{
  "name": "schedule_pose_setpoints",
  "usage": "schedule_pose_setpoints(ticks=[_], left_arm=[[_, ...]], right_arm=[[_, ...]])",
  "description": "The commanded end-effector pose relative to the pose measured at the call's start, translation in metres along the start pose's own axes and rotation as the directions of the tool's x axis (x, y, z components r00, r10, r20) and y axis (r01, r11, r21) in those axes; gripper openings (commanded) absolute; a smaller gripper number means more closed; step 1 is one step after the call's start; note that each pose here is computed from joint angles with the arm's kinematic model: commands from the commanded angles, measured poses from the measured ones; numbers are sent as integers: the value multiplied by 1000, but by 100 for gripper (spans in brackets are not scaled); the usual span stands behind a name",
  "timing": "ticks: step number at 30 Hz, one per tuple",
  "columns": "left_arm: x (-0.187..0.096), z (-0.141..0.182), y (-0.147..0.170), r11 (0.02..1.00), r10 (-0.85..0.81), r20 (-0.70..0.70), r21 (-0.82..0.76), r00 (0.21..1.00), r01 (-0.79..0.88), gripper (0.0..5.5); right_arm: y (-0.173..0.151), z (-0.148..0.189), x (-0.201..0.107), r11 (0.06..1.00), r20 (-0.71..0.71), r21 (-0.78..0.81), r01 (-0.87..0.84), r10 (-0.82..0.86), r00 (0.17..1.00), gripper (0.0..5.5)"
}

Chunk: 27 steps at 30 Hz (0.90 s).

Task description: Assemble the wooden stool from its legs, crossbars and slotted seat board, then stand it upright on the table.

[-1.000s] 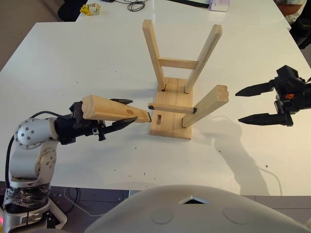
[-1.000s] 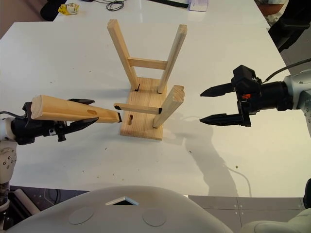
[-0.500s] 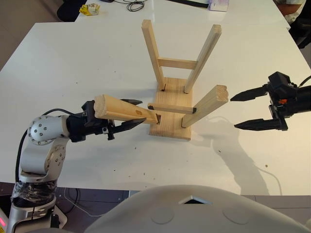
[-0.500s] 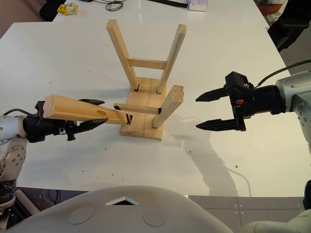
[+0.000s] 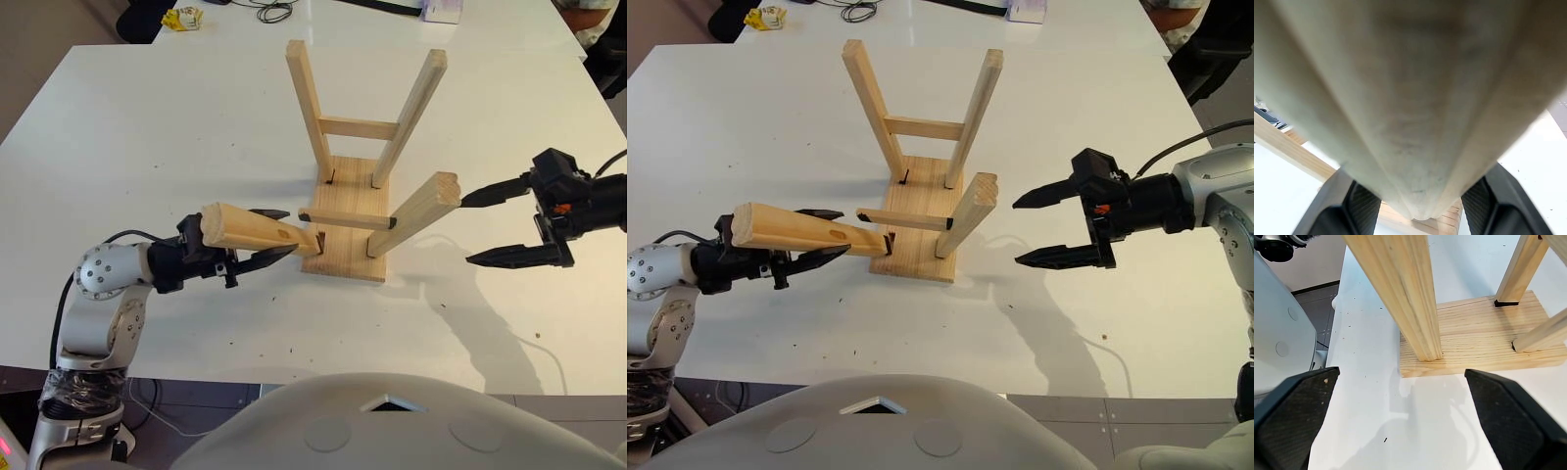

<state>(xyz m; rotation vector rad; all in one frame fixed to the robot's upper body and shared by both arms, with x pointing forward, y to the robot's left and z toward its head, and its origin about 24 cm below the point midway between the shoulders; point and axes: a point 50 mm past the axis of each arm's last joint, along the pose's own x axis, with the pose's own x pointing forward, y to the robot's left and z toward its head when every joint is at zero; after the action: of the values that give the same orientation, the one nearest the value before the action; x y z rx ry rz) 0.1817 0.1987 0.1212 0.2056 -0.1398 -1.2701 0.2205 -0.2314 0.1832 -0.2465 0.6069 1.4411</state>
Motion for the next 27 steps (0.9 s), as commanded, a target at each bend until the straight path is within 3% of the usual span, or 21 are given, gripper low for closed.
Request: schedule_pose_setpoints(ticks=[1, 12, 21, 27], left_arm=[[-2, -8, -16, 996, -58, -38, -63, 998, 55, 206], [-10, -8, -39, 978, -90, -38, -195, 995, 81, 206], [-5, 10, -4, 997, -61, -34, -50, 998, 59, 206], [-4, 12, -9, 996, -83, -35, -48, 996, 81, 206]], right_arm=[[0, 5, 0, 1000, 0, -24, 3, -3, 1000, 471], [2, 1, -4, 999, -7, -25, 29, -29, 1000, 471], [5, -1, -3, 999, 9, -16, 42, -42, 999, 471], [8, 1, -1, 1000, 9, -24, 18, -18, 1000, 471]])
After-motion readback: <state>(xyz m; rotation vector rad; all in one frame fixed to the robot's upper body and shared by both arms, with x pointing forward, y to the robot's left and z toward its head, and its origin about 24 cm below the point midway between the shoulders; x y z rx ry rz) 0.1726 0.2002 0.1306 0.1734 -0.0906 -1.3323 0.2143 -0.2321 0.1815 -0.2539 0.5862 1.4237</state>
